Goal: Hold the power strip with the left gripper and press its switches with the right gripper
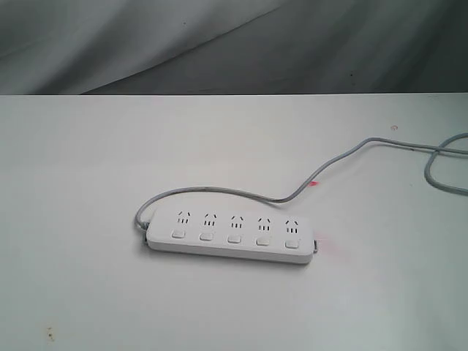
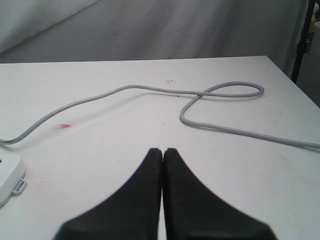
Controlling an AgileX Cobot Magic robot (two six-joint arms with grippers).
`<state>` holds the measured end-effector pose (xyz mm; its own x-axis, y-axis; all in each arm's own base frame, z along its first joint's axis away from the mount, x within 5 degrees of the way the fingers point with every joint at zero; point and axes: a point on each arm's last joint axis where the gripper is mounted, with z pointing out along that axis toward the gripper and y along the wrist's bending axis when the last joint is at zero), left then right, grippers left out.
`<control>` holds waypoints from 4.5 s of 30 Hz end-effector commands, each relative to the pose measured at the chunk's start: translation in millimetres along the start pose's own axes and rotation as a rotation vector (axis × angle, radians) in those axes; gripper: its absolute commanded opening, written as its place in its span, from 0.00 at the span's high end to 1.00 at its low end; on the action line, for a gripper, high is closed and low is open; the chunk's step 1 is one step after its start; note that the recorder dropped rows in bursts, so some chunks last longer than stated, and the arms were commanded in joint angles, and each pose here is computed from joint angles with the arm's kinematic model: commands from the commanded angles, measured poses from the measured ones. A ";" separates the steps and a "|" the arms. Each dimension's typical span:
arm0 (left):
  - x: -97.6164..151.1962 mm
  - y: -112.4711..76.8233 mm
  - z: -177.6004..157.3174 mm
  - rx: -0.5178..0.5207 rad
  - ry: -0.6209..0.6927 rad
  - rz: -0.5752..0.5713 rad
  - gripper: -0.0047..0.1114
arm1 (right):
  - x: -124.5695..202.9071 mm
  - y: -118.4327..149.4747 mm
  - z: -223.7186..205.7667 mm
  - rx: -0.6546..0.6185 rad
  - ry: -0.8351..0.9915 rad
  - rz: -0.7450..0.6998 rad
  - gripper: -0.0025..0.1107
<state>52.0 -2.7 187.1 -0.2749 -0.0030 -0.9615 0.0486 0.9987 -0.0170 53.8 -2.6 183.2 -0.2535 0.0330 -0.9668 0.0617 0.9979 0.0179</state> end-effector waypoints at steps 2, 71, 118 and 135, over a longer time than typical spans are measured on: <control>0.4 -0.4 0.1 0.007 -0.007 -0.006 0.96 | 0.8 -0.1 -0.1 0.002 -0.004 0.001 0.98; -164.7 10.8 9.3 -0.137 0.236 0.194 0.96 | 0.8 -0.1 -0.1 0.002 -0.004 0.001 0.98; -247.1 -5.3 119.4 0.212 0.084 0.567 0.96 | 0.8 -0.1 -0.1 0.002 -0.004 0.001 0.98; -199.8 58.9 154.7 0.549 0.199 0.813 0.96 | 0.8 -0.1 -0.1 0.002 -0.004 0.001 0.98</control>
<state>259.6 43.9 342.3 -0.2061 0.6809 -0.7027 0.6355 0.6392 0.4330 53.8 -2.6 183.2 -0.2535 0.0330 -0.9668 0.0617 0.9979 0.0179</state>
